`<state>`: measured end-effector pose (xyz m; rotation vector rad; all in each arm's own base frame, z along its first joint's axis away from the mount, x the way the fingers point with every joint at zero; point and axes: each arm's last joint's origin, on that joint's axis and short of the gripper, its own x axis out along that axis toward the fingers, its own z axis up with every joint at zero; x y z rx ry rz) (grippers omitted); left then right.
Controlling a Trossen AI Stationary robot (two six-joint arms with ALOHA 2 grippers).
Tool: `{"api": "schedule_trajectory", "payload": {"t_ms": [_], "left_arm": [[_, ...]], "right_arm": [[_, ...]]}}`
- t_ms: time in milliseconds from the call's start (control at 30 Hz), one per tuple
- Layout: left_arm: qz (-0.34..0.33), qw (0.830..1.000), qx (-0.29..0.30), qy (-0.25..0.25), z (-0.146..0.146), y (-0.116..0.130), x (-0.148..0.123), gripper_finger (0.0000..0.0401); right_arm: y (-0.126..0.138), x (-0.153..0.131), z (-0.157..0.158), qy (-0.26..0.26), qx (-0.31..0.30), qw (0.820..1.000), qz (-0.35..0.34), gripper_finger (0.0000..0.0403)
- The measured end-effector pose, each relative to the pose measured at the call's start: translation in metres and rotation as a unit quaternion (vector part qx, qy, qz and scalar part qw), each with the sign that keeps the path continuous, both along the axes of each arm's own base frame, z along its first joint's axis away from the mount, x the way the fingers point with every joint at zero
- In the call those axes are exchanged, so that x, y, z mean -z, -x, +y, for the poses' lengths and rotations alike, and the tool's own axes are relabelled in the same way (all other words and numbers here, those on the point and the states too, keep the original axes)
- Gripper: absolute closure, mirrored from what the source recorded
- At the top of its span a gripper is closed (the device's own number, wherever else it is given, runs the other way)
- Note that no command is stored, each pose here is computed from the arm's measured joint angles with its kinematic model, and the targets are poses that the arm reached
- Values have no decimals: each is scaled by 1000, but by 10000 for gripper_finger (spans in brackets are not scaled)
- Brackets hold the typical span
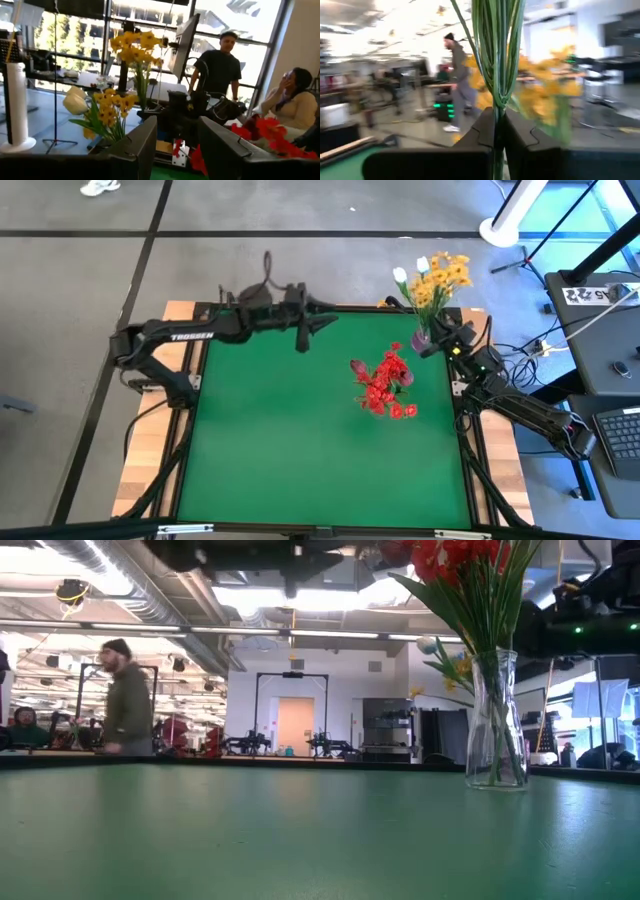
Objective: Sort flowers into vase by color
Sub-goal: Put the yellow flowers into the purple vase
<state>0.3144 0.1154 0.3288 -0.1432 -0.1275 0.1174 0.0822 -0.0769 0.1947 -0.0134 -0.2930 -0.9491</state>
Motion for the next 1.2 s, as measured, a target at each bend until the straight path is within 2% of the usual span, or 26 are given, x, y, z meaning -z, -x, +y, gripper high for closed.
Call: {"api": "schedule_trajectory", "payload": {"t_ms": [100,267,367,667,833,1000,1200], "left_arm": [[14,1000,10,4,15,-17,-9,262],[32,999,19,2,30,-45,-30,257],[40,999,26,-3,35,-62,-37,241],[0,998,58,-20,35,-101,-68,181],[-18,997,68,-17,33,-119,-74,176],[-15,997,76,-8,31,-135,-66,176],[-16,998,67,2,31,-139,-63,176]], "right_arm": [[-2,-5,2,16,-48,999,2,390],[-2,-25,5,45,-95,994,-26,392],[-3,-35,7,57,-123,990,-31,392],[-1,-65,14,96,-201,973,-56,391],[-2,-77,16,98,-236,965,-64,391],[-12,-85,9,81,-263,960,-46,391],[-28,-86,-3,53,-274,960,-21,391]]}}
